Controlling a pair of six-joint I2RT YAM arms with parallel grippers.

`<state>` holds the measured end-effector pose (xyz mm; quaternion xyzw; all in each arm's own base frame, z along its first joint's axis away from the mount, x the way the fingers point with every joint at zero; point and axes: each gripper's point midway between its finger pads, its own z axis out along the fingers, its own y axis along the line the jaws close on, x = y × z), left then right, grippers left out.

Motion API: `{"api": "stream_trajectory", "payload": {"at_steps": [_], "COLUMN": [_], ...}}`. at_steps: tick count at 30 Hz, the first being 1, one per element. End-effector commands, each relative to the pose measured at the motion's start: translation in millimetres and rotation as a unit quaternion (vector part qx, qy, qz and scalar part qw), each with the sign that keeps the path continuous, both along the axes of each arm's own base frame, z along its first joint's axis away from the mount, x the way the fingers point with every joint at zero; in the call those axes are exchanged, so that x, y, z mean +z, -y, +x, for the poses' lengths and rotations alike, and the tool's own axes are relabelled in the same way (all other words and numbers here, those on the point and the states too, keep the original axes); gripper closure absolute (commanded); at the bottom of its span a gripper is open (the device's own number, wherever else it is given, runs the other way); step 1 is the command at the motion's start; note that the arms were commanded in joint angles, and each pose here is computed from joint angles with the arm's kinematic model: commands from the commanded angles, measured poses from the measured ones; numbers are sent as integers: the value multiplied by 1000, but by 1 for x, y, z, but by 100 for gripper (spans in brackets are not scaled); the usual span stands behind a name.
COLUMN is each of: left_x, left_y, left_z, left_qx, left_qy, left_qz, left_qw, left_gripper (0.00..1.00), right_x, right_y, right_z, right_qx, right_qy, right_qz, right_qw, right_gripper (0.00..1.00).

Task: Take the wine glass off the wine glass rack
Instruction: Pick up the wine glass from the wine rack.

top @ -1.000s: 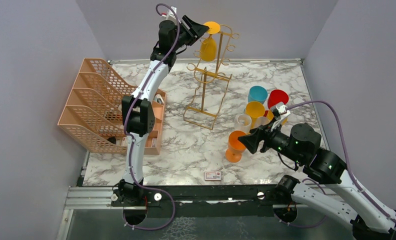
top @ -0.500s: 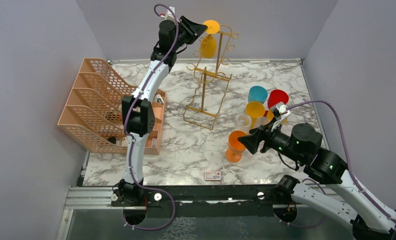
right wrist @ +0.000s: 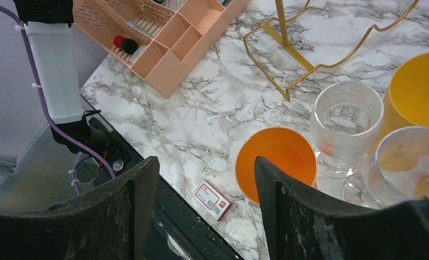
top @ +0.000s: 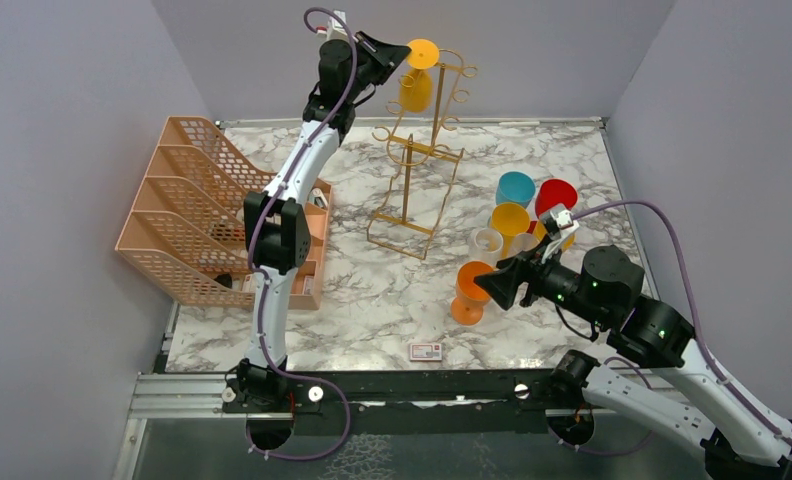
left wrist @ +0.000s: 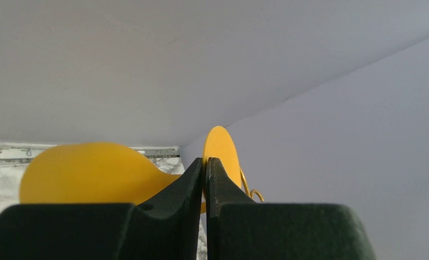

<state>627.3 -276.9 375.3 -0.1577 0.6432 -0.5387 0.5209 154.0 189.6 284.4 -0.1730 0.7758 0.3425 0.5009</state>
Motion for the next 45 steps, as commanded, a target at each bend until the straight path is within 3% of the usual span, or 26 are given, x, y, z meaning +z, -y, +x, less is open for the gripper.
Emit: {"api": "stream_trajectory", "payload": {"at_steps": [1, 5, 23, 45], "left_x": [9, 15, 54, 78], "left_y": [-2, -3, -8, -24], "left_z": [-7, -10, -23, -28], "left_qx": [15, 15, 13, 53], "left_qy": [0, 3, 19, 77], "left_qz": [7, -5, -95, -74], "left_qw": [1000, 1000, 995, 993], "left_gripper": [94, 100, 100, 100], "right_x": [9, 9, 3, 3], "right_y": [-3, -4, -7, -6], "right_z": [-5, -6, -7, -9], "right_qx": [14, 16, 21, 24], "right_qy": [0, -2, -13, -15], "right_qz": [10, 11, 6, 3], "right_qw": [1000, 1000, 1000, 1000], "right_gripper": [32, 32, 32, 32]}}
